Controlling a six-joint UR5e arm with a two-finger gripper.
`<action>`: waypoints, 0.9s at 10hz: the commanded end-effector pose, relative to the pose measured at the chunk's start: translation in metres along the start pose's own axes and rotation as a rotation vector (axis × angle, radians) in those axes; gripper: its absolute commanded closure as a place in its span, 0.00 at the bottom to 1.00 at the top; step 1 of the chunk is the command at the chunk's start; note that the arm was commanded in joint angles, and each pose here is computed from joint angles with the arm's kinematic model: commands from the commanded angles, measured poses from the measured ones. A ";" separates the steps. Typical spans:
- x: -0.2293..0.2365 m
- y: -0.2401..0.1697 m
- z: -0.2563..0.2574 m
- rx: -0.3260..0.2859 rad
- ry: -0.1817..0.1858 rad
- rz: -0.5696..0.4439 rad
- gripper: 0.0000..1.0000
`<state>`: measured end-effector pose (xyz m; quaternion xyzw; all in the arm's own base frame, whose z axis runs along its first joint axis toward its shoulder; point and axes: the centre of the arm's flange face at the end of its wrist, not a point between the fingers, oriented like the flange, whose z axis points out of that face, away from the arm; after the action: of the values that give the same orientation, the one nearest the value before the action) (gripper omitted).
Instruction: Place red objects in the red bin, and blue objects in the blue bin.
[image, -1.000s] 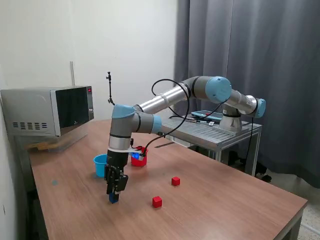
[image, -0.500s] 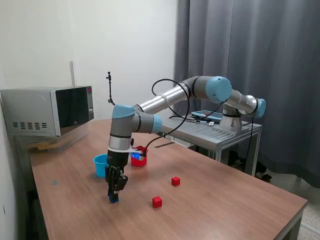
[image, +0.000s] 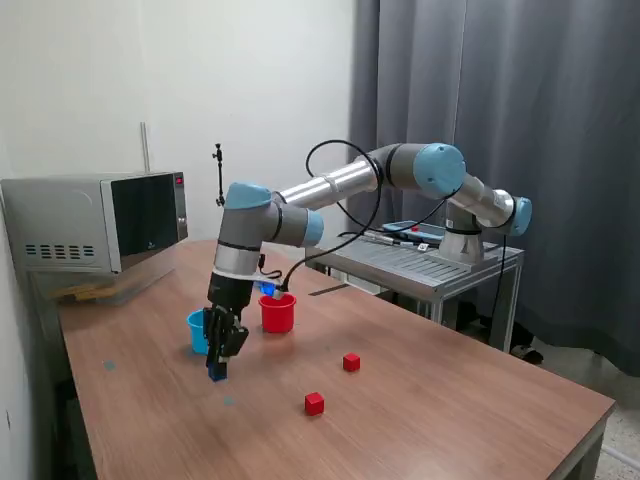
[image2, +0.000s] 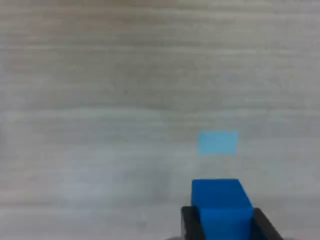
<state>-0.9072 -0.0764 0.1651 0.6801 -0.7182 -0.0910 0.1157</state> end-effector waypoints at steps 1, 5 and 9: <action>-0.025 0.003 -0.051 -0.010 -0.067 0.026 1.00; -0.110 -0.029 -0.084 0.083 -0.200 0.192 1.00; -0.124 -0.047 -0.085 0.122 -0.204 0.214 1.00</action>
<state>-0.8360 0.0427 0.2274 0.5960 -0.7959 -0.1059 0.0122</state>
